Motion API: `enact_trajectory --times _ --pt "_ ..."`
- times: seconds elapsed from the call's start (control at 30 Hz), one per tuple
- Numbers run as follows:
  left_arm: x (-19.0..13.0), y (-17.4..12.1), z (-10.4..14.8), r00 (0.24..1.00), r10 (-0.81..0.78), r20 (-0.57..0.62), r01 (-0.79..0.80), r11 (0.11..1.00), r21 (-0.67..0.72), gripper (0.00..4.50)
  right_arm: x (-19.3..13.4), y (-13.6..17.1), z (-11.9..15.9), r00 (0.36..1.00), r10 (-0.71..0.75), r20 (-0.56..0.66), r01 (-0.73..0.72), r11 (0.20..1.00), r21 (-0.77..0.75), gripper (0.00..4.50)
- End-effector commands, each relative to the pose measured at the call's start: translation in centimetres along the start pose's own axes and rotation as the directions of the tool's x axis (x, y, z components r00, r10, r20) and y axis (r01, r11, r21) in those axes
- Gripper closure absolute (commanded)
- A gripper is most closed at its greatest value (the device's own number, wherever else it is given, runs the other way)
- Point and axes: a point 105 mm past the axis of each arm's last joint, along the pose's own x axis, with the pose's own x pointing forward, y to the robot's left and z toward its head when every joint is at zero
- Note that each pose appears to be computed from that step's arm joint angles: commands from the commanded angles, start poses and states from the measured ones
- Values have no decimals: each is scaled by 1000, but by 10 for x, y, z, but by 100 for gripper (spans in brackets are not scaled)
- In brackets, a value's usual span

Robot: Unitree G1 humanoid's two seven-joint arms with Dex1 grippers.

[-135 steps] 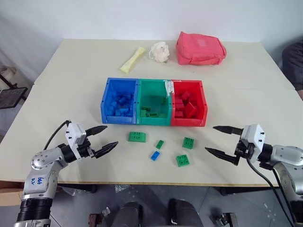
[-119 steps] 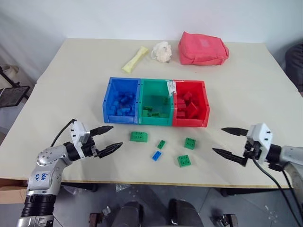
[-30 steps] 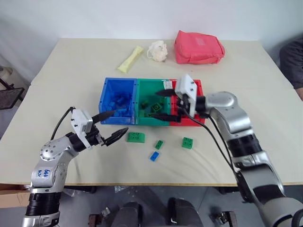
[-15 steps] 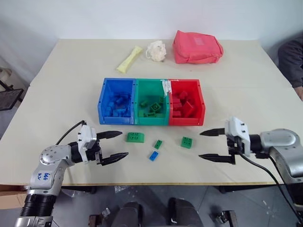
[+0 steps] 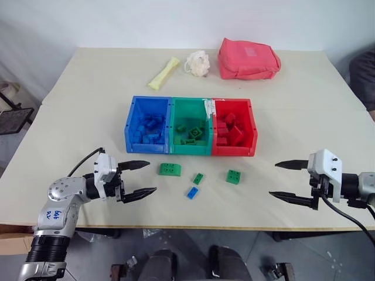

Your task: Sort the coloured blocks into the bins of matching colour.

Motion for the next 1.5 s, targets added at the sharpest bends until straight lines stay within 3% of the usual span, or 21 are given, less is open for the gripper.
enact_trajectory --times 0.03,0.37,0.47,0.7,0.97,1.13,1.33,1.5 --pt "3 7 19 997 43 64 -49 995 89 0 33 7 5 998 51 34 -52 999 5 2" --pt "13 -1 27 991 59 120 -77 986 147 0 86 -3 -8 999 15 31 -16 999 45 2" --pt "13 -3 28 990 54 127 -74 985 158 0 88 -2 -7 999 21 40 -23 999 47 62" --pt "13 -3 26 991 48 125 -68 985 159 0 87 -1 0 998 22 62 -25 999 44 302" --pt "10 7 35 977 150 154 -171 976 137 0 93 -15 67 971 20 239 -11 999 -38 302" --pt "7 -3 34 981 139 137 -156 981 119 0 116 -34 121 930 29 367 9 995 -101 302" --pt "3 33 53 911 348 223 -382 915 131 0 149 -50 147 910 43 412 10 992 -126 302" --pt "5 41 63 871 411 270 -451 886 107 0 170 -54 155 909 60 411 2 989 -149 142"
